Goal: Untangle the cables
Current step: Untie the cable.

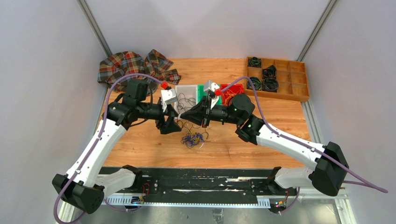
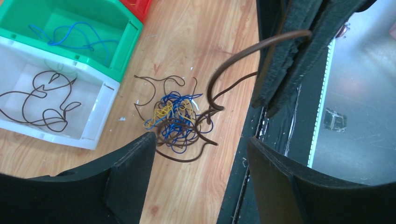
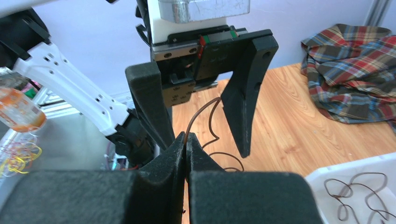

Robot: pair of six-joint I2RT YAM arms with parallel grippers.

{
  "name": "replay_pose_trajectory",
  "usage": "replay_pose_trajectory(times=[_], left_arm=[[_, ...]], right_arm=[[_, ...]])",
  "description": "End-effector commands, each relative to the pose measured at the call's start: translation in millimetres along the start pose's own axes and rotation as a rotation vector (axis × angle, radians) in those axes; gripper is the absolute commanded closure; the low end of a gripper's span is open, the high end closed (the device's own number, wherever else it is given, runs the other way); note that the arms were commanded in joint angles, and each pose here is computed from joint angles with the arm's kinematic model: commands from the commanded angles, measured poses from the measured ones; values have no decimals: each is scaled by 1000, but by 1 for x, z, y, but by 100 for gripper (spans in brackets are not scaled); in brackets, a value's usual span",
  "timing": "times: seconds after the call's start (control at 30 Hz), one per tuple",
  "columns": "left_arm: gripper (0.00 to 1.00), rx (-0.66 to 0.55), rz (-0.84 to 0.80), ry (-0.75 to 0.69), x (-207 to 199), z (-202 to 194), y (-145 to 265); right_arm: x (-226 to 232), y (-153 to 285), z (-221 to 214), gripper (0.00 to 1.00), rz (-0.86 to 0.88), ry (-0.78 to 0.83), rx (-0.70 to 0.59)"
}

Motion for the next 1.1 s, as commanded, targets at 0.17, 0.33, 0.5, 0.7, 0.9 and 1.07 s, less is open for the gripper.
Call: replay_pose_trajectory(times=[0.17,0.33,0.5,0.7,0.9,1.07], left_arm=[[20,-75,-118,-23,-16,14,1],[23,-92,-114,5,-18,15,0],[45,-112,-105,55,-18,16,-2],[91,-152,12,144,-9,23,-3],[99,-177,29,197,-9,26,-3],[99,-182,-7,189,-15,32,1]], right_arm=[[18,-12,49,99,130,-49,-148],[17,-18,55,99,142,-79,-169],[15,-23,56,99,142,-108,-184],[14,-20,51,99,114,-115,-172],[12,-13,42,74,64,-115,-151],[7,9,36,34,-56,-78,-156]])
Point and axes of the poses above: each gripper's point midway between its finger pads, its own y axis back along the fingers, its own x axis along the line the jaws close on, z = x × y, the point moved 8 cm from there along y, back along the fingers, and after that the axes turned 3 degrees about y, right-handed, at the moved point
